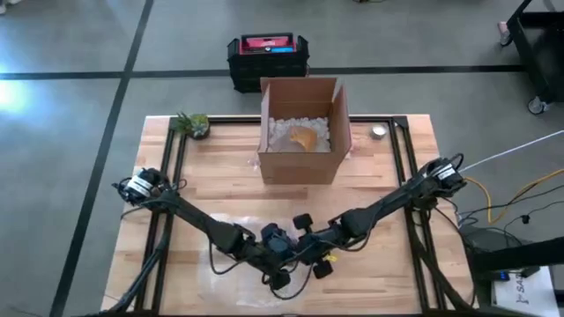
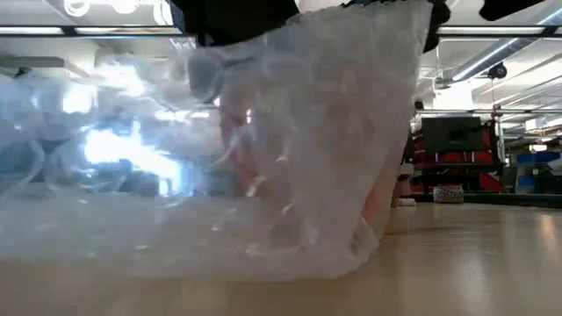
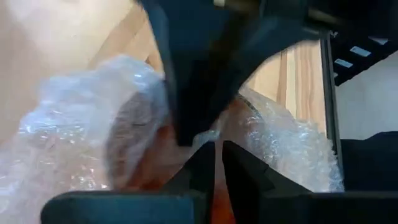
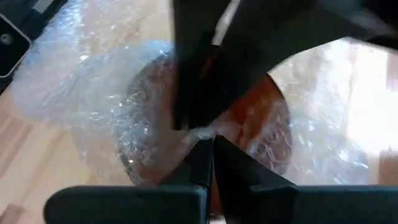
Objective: Wrap mug
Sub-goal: Wrap the orange mug with the transparent bubble wrap
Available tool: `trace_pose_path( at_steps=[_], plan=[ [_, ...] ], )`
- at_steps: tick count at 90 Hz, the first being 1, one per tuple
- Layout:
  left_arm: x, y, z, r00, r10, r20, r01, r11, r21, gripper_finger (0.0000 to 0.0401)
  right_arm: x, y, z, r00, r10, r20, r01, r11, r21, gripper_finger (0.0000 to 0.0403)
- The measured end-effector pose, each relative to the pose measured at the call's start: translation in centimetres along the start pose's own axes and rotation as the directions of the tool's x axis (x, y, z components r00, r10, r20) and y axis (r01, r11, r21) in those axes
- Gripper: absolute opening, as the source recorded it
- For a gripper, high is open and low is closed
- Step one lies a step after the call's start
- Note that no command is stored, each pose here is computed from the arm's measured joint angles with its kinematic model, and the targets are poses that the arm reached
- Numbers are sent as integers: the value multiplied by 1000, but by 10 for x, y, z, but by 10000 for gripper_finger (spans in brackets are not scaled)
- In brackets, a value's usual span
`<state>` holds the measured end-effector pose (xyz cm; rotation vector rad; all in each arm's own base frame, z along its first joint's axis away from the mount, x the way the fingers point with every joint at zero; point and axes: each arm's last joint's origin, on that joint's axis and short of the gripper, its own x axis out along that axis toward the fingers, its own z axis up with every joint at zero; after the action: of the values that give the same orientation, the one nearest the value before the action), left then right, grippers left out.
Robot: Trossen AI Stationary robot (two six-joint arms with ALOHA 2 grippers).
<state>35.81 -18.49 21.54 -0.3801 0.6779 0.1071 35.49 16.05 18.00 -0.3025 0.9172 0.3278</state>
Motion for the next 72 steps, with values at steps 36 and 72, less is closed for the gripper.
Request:
trace_pose_path(
  at_steps=[36,72],
  plan=[
    [-9,9,10,976,178,127,-179,984,-4,20,1,0,1,1000,0,7,0,1000,1,0],
    [12,10,-4,992,121,29,-121,993,5,20,-1,0,1,1000,0,9,0,1000,-2,0]
  ],
)
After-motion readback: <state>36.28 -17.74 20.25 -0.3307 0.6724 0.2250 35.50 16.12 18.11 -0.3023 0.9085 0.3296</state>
